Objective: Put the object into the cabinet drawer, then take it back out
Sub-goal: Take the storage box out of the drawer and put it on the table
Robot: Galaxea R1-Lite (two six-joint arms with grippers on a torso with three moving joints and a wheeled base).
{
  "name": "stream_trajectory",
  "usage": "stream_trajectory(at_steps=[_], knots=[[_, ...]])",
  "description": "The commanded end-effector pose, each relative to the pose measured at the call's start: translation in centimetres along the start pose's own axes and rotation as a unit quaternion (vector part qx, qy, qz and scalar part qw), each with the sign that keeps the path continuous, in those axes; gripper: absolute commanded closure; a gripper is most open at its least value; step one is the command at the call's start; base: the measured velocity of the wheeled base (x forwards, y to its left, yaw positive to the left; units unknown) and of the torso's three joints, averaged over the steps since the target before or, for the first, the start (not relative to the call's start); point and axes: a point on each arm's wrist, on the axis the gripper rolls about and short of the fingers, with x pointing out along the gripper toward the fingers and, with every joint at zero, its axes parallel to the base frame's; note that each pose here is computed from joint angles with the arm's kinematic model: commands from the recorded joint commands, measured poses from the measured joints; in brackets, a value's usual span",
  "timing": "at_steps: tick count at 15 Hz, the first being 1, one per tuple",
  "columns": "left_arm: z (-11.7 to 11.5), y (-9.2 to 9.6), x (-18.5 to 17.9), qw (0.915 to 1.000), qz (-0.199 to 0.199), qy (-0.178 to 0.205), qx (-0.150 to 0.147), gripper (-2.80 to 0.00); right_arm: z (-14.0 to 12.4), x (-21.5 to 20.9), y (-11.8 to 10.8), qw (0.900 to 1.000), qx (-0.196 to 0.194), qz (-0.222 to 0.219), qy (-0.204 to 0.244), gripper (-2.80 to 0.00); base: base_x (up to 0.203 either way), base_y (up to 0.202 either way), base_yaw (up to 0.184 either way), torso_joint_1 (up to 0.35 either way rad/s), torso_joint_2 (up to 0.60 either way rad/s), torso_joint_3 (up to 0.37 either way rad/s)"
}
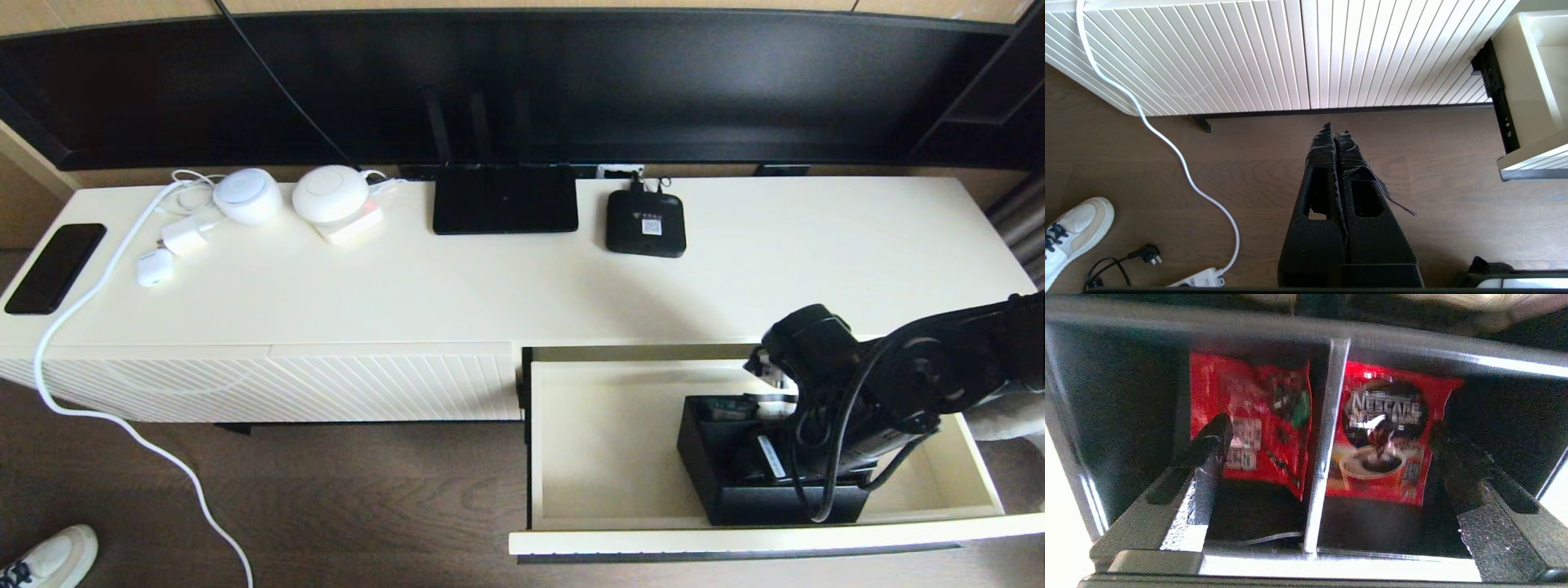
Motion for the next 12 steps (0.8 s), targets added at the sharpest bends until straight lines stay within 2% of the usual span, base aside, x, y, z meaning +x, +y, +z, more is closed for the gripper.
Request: stream_trajectory(at_steps=[1, 5, 12], knots=[[0.00, 0.00, 0.00, 1.0000, 0.000, 0.000, 0.000, 0.00, -0.08, -0.19, -0.03, 1.000, 0.000, -0.001, 0.005, -2.80, 0.000, 0.000, 0.000, 0.000, 0.00, 0.000], [0.00, 0.00, 0.00, 1.0000, 0.000, 0.000, 0.000, 0.00, -0.20, 0.10, 0.07, 1.000, -0.002, -0.006, 0.020, -2.80, 0.000, 0.000, 0.000, 0.000, 0.00, 0.000], [0.00, 0.00, 0.00, 1.0000, 0.000, 0.000, 0.000, 0.00, -0.15, 0.21, 0.21, 1.000, 0.013, 0.000, 0.018, -2.80, 0.000, 0.000, 0.000, 0.000, 0.00, 0.000]])
